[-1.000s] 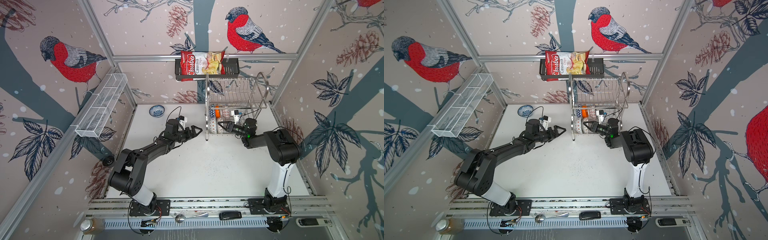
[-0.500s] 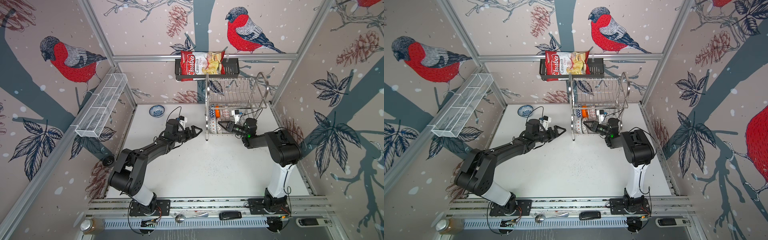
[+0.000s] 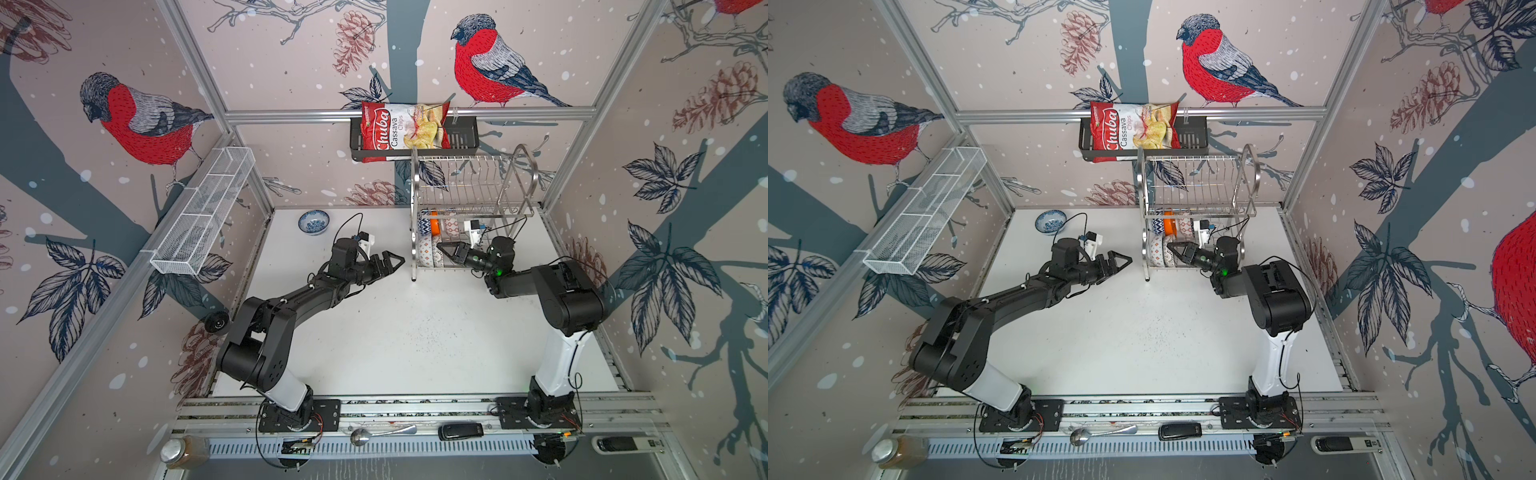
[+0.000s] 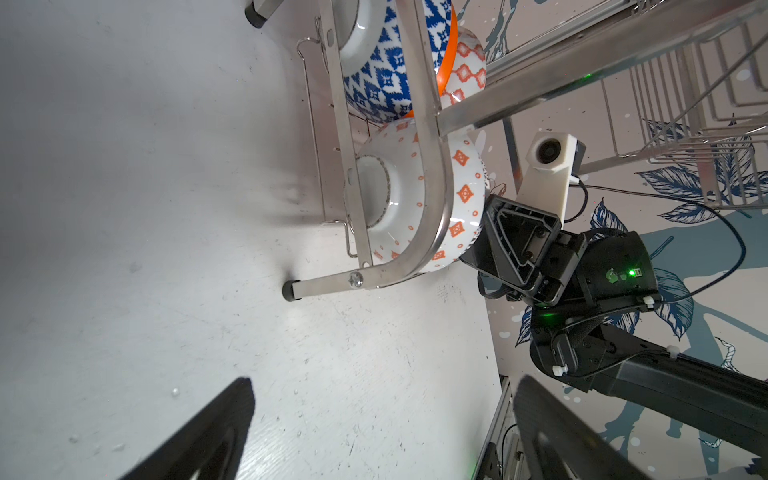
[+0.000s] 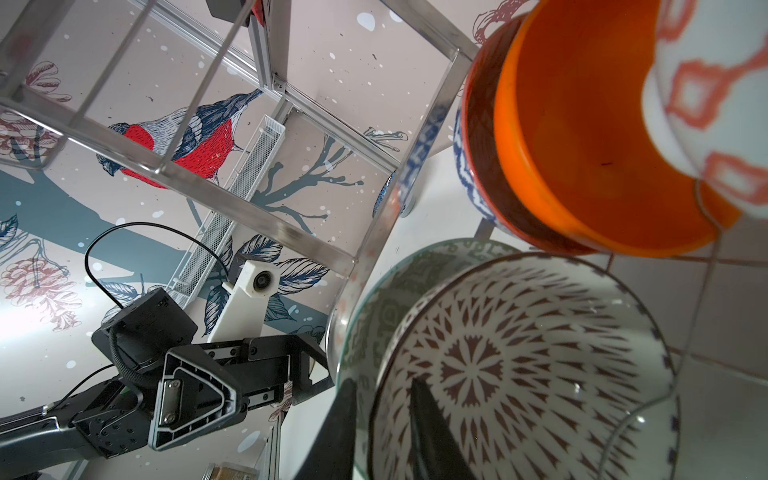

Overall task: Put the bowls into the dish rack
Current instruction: 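Hold the maroon-patterned bowl in the rack slot with the right gripper, then open the right gripper and draw back while the left arm reaches for the blue bowl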

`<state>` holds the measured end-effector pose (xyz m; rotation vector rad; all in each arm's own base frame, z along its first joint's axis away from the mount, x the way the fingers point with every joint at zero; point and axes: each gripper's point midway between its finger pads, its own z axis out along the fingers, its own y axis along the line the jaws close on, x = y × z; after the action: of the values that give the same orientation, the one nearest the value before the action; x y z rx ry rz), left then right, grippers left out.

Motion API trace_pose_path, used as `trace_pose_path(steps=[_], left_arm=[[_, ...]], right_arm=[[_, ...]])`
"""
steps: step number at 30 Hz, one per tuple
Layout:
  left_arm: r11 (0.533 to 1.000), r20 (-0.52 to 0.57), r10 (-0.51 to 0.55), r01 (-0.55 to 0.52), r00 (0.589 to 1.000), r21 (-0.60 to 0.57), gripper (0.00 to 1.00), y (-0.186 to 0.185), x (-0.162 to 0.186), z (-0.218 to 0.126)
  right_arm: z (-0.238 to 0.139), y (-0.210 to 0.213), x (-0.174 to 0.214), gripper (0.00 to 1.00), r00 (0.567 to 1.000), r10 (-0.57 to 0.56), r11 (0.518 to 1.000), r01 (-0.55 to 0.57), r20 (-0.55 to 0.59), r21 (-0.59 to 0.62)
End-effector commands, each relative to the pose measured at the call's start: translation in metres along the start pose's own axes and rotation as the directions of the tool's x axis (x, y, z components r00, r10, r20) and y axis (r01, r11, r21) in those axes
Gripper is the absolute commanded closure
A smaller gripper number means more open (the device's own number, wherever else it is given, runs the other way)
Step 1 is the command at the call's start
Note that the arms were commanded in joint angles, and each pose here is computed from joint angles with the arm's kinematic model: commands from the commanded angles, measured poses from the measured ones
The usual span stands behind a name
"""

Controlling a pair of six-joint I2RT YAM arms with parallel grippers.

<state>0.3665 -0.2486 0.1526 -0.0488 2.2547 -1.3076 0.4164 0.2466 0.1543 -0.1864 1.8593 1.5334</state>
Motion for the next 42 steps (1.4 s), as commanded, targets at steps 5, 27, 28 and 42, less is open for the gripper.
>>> trace_pose_path(steps=[5,27,28,42], left_arm=[[1.000,0.013,0.026,-0.026,1.000,0.008,0.02,-0.004,-0.005,0.000],[0.993,0.123,0.034,-0.020,0.992,-0.115,0.02,0.020,-0.043,-0.032],[0.989,0.135,0.026,-0.005,0.990,-0.149,0.02,0.029,-0.048,-0.037],[0.862,0.295,-0.001,0.150,0.956,-0.485,0.02,0.126,-0.104,-0.109]], right_arm=[[-0.006,0.010,-0.007,0.73,0.998,-0.053,0.999,0.053,0.032,-0.006],[-0.044,0.034,-0.003,0.41,0.984,-0.150,0.982,0.138,0.092,0.127],[-0.046,0.034,-0.002,0.38,0.983,-0.157,0.980,0.143,0.092,0.138],[-0.081,0.052,0.004,0.00,0.950,-0.301,0.913,0.261,0.085,0.313]])
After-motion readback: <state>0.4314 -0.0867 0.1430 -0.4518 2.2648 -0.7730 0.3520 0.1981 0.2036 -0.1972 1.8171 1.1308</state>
